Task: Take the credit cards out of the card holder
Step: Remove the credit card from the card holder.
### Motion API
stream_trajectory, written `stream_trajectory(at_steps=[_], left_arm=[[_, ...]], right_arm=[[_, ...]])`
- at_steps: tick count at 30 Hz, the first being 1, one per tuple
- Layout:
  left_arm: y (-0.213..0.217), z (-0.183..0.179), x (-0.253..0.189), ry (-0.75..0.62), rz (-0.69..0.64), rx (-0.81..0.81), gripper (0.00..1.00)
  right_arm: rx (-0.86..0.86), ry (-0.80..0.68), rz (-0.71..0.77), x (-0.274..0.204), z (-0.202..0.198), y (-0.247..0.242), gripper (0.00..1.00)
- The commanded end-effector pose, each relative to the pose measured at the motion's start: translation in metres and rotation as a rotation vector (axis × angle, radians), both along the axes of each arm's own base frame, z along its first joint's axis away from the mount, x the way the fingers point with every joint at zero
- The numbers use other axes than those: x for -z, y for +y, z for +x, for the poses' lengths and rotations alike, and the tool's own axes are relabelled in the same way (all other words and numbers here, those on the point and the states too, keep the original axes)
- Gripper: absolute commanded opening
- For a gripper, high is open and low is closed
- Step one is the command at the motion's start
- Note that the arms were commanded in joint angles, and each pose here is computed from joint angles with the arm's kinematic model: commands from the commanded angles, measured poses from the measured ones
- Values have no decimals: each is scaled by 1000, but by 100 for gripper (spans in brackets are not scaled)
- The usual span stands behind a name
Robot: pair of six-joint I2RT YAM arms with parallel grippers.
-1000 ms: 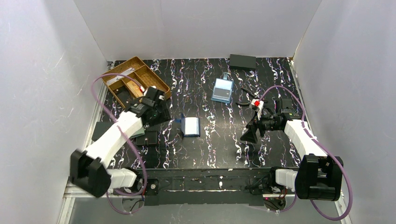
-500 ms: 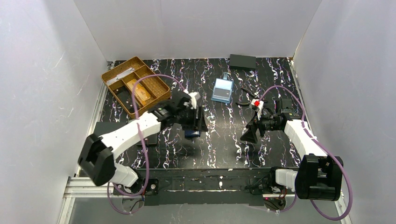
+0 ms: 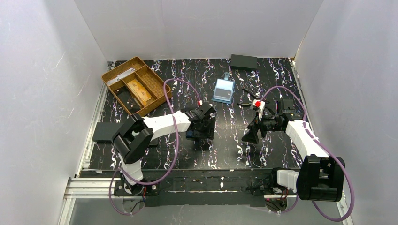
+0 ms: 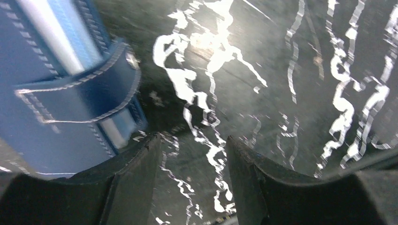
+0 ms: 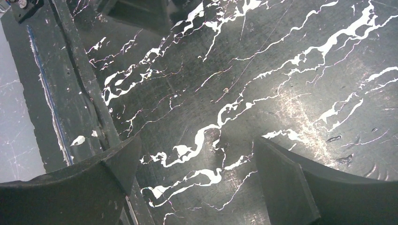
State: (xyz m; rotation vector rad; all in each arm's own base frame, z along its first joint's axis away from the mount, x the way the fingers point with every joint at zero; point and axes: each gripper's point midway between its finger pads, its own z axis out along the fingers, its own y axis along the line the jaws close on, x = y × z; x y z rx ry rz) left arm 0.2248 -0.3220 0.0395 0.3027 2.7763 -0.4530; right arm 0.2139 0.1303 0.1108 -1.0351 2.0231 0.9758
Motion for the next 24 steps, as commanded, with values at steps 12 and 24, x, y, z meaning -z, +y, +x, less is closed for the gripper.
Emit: stream_trajectory(at_steps=[12,24], left_arm=[[57,45,-40,-268,153,-214,53],[121,66,-14,-186,306,-292,60]], right_arm=[[-11,-54,6,-12,8,2,99],[-38,-44,7,-11,6,8,98]])
